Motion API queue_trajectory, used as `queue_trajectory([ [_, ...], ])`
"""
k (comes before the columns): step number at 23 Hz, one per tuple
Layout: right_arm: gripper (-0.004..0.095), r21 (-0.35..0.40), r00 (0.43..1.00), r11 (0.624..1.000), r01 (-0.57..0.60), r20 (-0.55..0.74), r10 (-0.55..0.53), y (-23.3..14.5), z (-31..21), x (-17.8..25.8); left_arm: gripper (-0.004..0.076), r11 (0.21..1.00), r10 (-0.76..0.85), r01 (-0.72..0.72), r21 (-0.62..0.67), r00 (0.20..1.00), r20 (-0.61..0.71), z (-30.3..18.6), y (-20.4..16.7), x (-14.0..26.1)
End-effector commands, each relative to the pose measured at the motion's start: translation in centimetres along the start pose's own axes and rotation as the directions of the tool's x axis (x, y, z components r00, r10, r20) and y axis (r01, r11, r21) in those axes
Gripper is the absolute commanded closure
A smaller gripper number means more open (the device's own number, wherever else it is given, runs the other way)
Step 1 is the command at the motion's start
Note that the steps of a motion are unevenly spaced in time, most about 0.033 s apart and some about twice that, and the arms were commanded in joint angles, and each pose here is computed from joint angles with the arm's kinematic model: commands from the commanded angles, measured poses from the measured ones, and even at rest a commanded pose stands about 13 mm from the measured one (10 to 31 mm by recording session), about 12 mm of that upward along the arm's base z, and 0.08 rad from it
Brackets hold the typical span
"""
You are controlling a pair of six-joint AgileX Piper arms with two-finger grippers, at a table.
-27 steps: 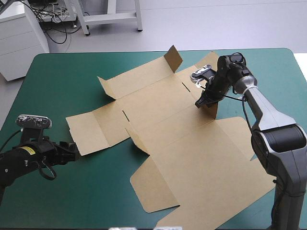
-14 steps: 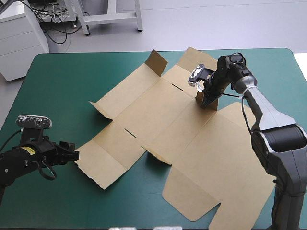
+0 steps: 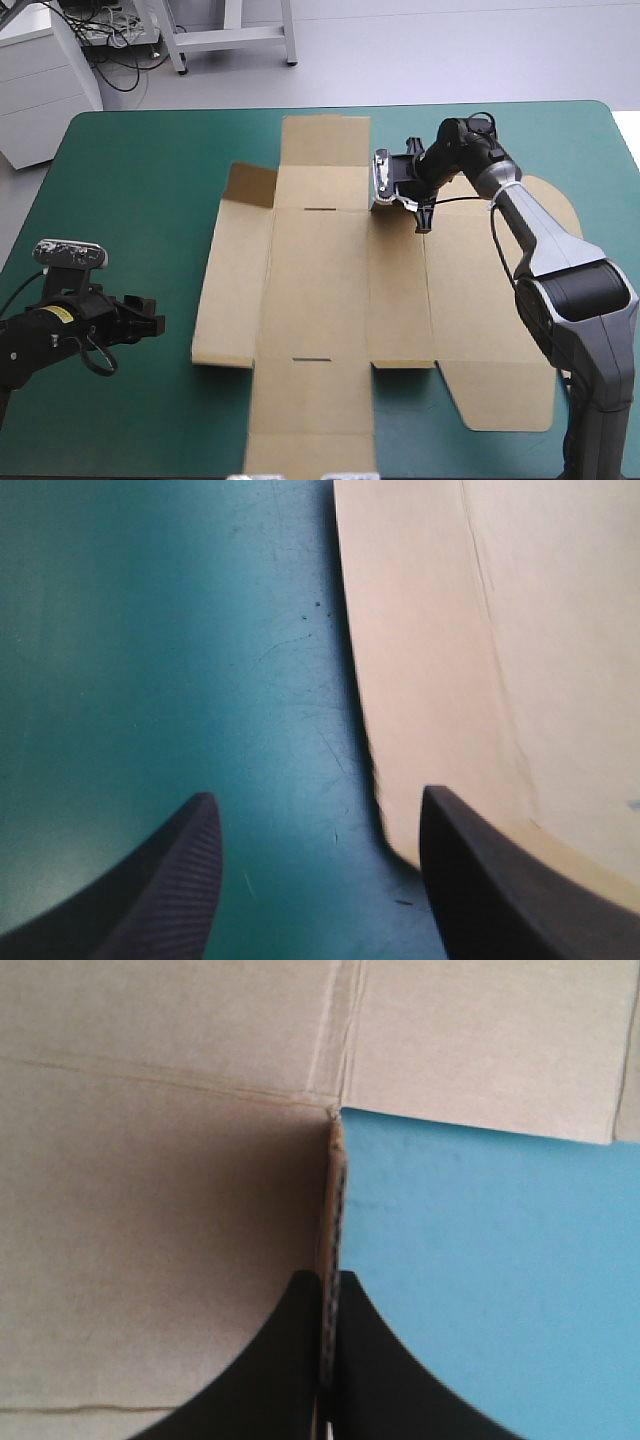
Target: Fold the box
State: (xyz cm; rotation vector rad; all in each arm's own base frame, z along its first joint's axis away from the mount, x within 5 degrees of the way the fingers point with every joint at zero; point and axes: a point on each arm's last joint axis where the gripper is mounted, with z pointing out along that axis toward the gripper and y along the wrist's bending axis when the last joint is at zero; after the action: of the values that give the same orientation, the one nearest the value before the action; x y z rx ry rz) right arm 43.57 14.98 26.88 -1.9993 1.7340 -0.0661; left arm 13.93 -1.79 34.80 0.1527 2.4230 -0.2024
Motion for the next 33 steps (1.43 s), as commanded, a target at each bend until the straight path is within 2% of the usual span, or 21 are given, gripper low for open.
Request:
queue_trajectory([
  [1,0.0930,0.101,0.992,0.991,0.084,0.081,-0.092,-0.6,-4.0,-2.2,0.0309,1.000,0.004,-0.004,-0.002,0.996,0.087,-0.9,-0.1,-1.1],
  [9,0.0930,0.037,0.996,0.999,0.035,0.080,-0.037,-0.1,-4.0,-2.1,0.0309,1.000,0.004,-0.004,-0.002,0.996,0.087,-0.9,-0.1,-1.1],
  [14,0.0926,0.032,0.992,0.997,-0.073,0.110,0.069,-0.1,-4.0,-2.4,0.0309,1.000,0.003,-0.003,-0.001,0.996,0.087,-0.9,-0.1,-1.1],
  [16,0.0863,0.028,0.988,0.995,-0.097,0.126,0.093,-0.1,-4.0,-2.5,0.0309,1.000,0.003,-0.003,-0.001,0.996,0.085,-0.9,-0.1,-1.1],
  [17,0.0775,0.035,0.985,0.993,-0.110,0.137,0.104,-0.2,-4.0,-2.6,0.0309,1.000,0.002,-0.002,0.001,0.997,0.083,-0.9,-0.2,-1.1],
  [20,0.0635,0.057,0.981,0.990,-0.128,0.154,0.118,-0.5,-4.1,-2.7,0.0309,1.000,0.002,-0.002,0.001,0.997,0.083,-0.9,-0.2,-1.1],
  [21,0.0556,0.071,0.978,0.988,-0.139,0.170,0.125,-0.6,-4.1,-2.8,0.0309,1.000,0.002,-0.002,0.002,0.997,0.081,-0.9,-0.2,-1.1],
  [25,0.0391,0.107,0.960,0.966,-0.233,0.185,0.211,-1.0,-4.6,-2.9,0.0309,1.000,0.002,-0.002,0.005,0.998,0.059,-0.9,-0.2,-0.9],
  [28,0.0346,0.147,0.945,0.944,-0.296,0.190,0.267,-1.1,-6.3,-3.1,0.0309,1.000,-0.003,0.002,0.013,0.999,0.054,-0.9,-0.3,-0.8],
  [30,0.0343,0.184,0.912,0.902,-0.391,0.207,0.354,-1.2,-8.9,-3.4,0.0309,1.000,-0.007,0.006,0.021,0.999,0.053,-0.9,-0.3,-0.8],
  [33,0.0343,0.216,0.882,0.862,-0.459,0.226,0.413,-1.2,-12.1,-3.8,0.0309,0.999,-0.013,0.011,0.032,0.998,0.055,-0.9,-0.4,-0.8],
])
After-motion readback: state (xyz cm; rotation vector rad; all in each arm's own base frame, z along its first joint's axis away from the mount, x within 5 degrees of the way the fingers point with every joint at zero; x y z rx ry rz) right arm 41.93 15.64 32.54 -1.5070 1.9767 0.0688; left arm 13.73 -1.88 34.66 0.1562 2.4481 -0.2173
